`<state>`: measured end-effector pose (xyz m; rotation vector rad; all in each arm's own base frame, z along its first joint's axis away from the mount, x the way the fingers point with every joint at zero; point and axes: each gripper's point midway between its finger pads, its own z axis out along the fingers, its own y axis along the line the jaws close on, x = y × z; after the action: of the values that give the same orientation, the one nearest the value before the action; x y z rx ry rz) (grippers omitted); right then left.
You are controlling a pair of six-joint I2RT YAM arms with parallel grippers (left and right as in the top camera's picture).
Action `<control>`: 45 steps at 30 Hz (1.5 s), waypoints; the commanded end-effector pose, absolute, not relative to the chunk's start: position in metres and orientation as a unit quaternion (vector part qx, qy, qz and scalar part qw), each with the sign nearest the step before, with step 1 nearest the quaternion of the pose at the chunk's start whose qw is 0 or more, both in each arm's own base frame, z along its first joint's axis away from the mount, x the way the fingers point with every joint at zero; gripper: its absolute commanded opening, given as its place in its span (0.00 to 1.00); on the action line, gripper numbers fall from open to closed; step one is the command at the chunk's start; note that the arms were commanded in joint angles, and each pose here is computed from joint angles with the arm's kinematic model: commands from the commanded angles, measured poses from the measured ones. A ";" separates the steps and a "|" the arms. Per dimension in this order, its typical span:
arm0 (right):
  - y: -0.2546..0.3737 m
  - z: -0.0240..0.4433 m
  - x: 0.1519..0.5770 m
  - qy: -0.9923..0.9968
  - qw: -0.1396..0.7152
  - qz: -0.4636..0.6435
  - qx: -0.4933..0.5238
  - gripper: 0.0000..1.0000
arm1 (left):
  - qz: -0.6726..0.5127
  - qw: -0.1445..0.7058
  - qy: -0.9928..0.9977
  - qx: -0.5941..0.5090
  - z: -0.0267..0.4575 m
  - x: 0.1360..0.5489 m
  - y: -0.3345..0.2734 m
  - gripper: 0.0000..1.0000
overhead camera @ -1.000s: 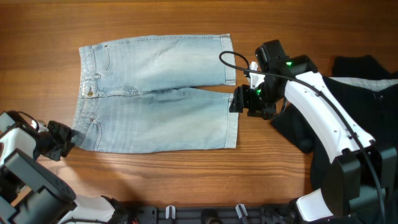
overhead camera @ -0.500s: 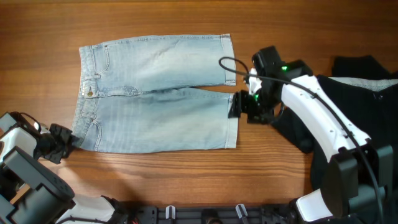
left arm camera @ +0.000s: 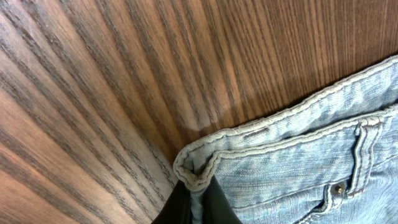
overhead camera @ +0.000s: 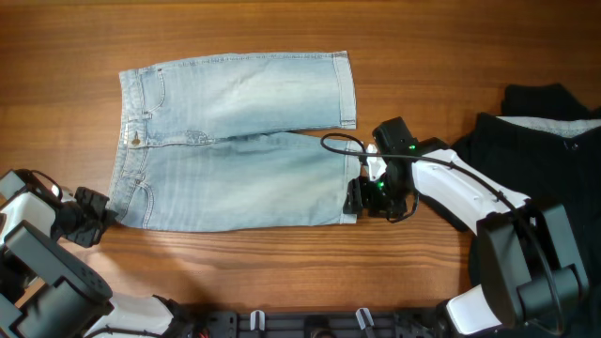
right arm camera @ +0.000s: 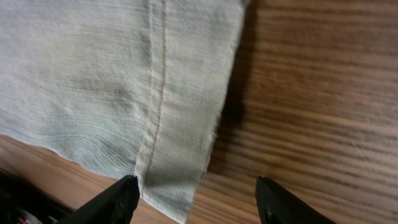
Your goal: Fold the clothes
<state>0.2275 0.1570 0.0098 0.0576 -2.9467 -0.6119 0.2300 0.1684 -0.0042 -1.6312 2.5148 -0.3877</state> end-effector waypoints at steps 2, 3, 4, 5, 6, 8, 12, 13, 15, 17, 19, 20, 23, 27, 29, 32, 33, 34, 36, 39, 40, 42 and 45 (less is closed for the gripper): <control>0.165 0.003 0.233 -0.973 0.053 -0.216 0.057 0.62 | -0.119 0.011 0.830 -0.545 -0.022 0.210 0.156 0.04; 0.171 0.002 0.232 -0.970 0.055 -0.226 0.063 0.60 | -0.119 0.011 0.830 -0.545 -0.022 0.210 0.156 0.04; 0.173 0.001 0.231 -0.970 0.058 -0.227 0.068 0.58 | -0.119 0.011 0.830 -0.545 -0.022 0.210 0.156 0.04; 0.175 -0.003 0.227 -0.970 0.065 -0.224 0.075 0.57 | -0.119 0.011 0.830 -0.545 -0.022 0.210 0.156 0.04; 0.177 -0.008 0.222 -0.969 0.077 -0.221 0.083 0.55 | -0.119 0.010 0.830 -0.545 -0.022 0.210 0.156 0.04; 0.178 -0.013 0.214 -0.969 0.093 -0.214 0.087 0.50 | -0.119 0.011 0.830 -0.545 -0.022 0.210 0.156 0.04; 0.167 -0.019 0.210 -0.977 0.106 -0.175 0.061 0.34 | -0.119 0.010 0.830 -0.545 -0.022 0.210 0.156 0.04; 0.162 -0.021 0.209 -0.980 0.109 -0.161 0.050 0.30 | -0.120 0.010 0.830 -0.545 -0.022 0.209 0.156 0.04; 0.159 -0.021 0.210 -0.981 0.107 -0.152 0.048 0.14 | -0.119 0.010 0.830 -0.545 -0.022 0.210 0.156 0.04; 0.156 -0.019 0.212 -0.983 0.104 -0.144 0.047 0.06 | -0.119 0.012 0.830 -0.545 -0.022 0.210 0.157 0.04; 0.153 -0.014 0.215 -0.984 0.101 -0.138 0.045 0.04 | -0.118 0.019 0.830 -0.544 -0.021 0.213 0.159 0.04; 0.153 -0.010 0.217 -0.984 0.099 -0.139 0.045 0.04 | -0.122 0.020 0.830 -0.544 -0.020 0.215 0.159 0.04; 0.155 0.008 0.223 -0.985 0.089 -0.143 0.046 0.04 | -0.126 0.017 0.829 -0.544 -0.009 0.214 0.157 0.04; 0.150 0.048 0.228 -0.988 0.072 -0.130 0.052 0.04 | -0.122 0.033 0.830 -0.543 0.022 0.209 0.152 0.04; 0.141 0.075 0.232 -0.992 0.050 -0.104 0.058 0.04 | -0.117 0.049 0.828 -0.546 0.040 0.206 0.149 0.04; 0.133 0.127 0.239 -0.994 -0.007 -0.093 0.062 0.04 | -0.090 0.083 0.820 -0.559 0.072 0.195 0.148 0.04; 0.133 0.143 0.239 -0.993 -0.023 -0.099 0.057 0.04 | -0.079 0.100 0.819 -0.560 0.085 0.190 0.147 0.04; 0.132 0.159 0.237 -0.993 -0.038 -0.106 0.043 0.04 | -0.069 0.118 0.818 -0.559 0.100 0.186 0.146 0.04; 0.130 0.179 0.232 -0.992 -0.050 -0.112 0.022 0.04 | -0.048 0.143 0.816 -0.558 0.125 0.178 0.145 0.04; 0.131 0.206 0.235 -0.987 -0.092 -0.131 0.014 0.04 | -0.005 0.187 0.810 -0.556 0.167 0.165 0.149 0.04; 0.131 0.215 0.242 -0.984 -0.119 -0.131 0.014 0.04 | 0.005 0.204 0.807 -0.555 0.179 0.164 0.151 0.04; 0.135 0.226 0.260 -0.976 -0.164 -0.145 0.009 0.04 | 0.012 0.245 0.800 -0.548 0.203 0.167 0.153 0.04; 0.141 0.230 0.288 -0.967 -0.201 -0.158 -0.007 0.04 | 0.016 0.267 0.796 -0.543 0.210 0.173 0.158 0.04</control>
<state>0.2609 0.1525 0.2217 0.1097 -3.3934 -0.6248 0.1739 0.1406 0.1959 -1.4652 2.2156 -0.0713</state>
